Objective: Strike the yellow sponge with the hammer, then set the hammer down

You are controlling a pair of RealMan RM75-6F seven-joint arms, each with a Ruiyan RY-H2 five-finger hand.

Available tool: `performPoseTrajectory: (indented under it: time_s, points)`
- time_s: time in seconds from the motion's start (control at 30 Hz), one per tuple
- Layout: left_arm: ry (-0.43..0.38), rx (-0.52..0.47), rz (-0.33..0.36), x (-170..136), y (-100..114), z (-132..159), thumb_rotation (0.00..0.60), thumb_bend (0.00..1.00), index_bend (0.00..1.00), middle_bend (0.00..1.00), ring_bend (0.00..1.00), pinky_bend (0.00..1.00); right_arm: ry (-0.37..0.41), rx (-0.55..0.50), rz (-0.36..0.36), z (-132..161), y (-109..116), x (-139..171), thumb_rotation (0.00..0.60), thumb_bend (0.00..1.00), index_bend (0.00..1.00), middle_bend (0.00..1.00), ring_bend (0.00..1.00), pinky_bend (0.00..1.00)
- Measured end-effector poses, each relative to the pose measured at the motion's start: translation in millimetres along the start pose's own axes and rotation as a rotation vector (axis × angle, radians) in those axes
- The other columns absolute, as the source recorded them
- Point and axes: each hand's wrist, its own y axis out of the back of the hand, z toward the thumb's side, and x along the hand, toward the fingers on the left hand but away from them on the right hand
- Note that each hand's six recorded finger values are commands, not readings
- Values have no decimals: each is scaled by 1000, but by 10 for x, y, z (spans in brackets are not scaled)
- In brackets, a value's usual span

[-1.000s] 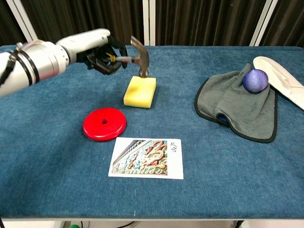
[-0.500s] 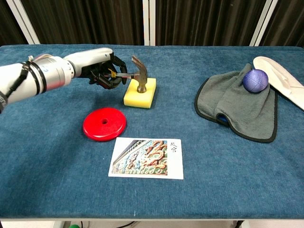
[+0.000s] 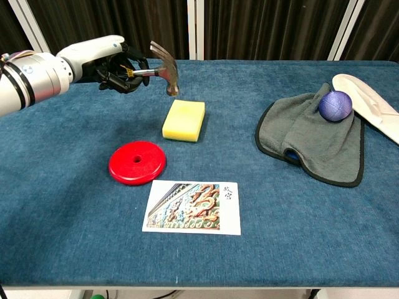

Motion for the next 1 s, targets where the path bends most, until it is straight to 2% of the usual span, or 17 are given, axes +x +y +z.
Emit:
performPoseTrajectory:
  time_s: [0.1, 0.2, 0.3, 0.37, 0.47, 0.5, 0.6, 0.67, 0.73, 0.87, 1.0]
  points:
    - [53, 7, 7, 4, -16, -172, 600, 953, 886, 856, 868, 998, 3, -2, 3, 7, -12, -9, 600, 192, 33, 141, 24, 225]
    - [119, 21, 7, 7, -57, -378, 600, 938, 748, 778, 760, 938, 3, -1, 7, 8, -20, -10, 600, 192, 33, 141, 24, 225]
    - [184, 30, -8, -4, -115, -563, 600, 788, 469, 552, 496, 687, 2, 1, 5, 9, -11, -11, 600, 191, 33, 141, 24, 225]
    - [209, 34, -18, -17, -134, -620, 600, 617, 279, 334, 281, 459, 3, 2, 2, 11, -2, -12, 600, 192, 33, 141, 24, 225]
    - [216, 44, 1, -42, -92, -638, 586, 458, 177, 198, 148, 267, 5, 2, 0, 15, 11, -10, 600, 191, 33, 141, 24, 225]
    - [216, 48, 15, -59, -59, -642, 564, 422, 158, 173, 125, 229, 4, 3, -1, 13, 13, -9, 600, 191, 33, 141, 24, 225]
    - [224, 92, 34, -130, 30, -679, 412, 333, 121, 120, 75, 168, 2, 1, -4, 2, 21, -5, 600, 192, 33, 141, 24, 225]
    - [233, 132, 40, -203, 103, -715, 368, 308, 119, 118, 69, 164, -1, -1, -7, -10, 28, -2, 600, 192, 33, 141, 24, 225]
    - [245, 170, 47, -316, 200, -748, 391, 298, 119, 119, 69, 165, -4, -3, -9, -30, 35, 0, 600, 193, 33, 141, 24, 225]
    - [278, 187, 86, -648, 459, -848, 507, 298, 143, 148, 89, 173, -12, -8, -8, -76, 43, -9, 600, 197, 33, 141, 24, 225]
    - [347, 253, 202, -1190, 903, -1085, 578, 298, 194, 185, 116, 179, -25, -20, 5, -153, 46, -30, 600, 198, 33, 141, 24, 225]
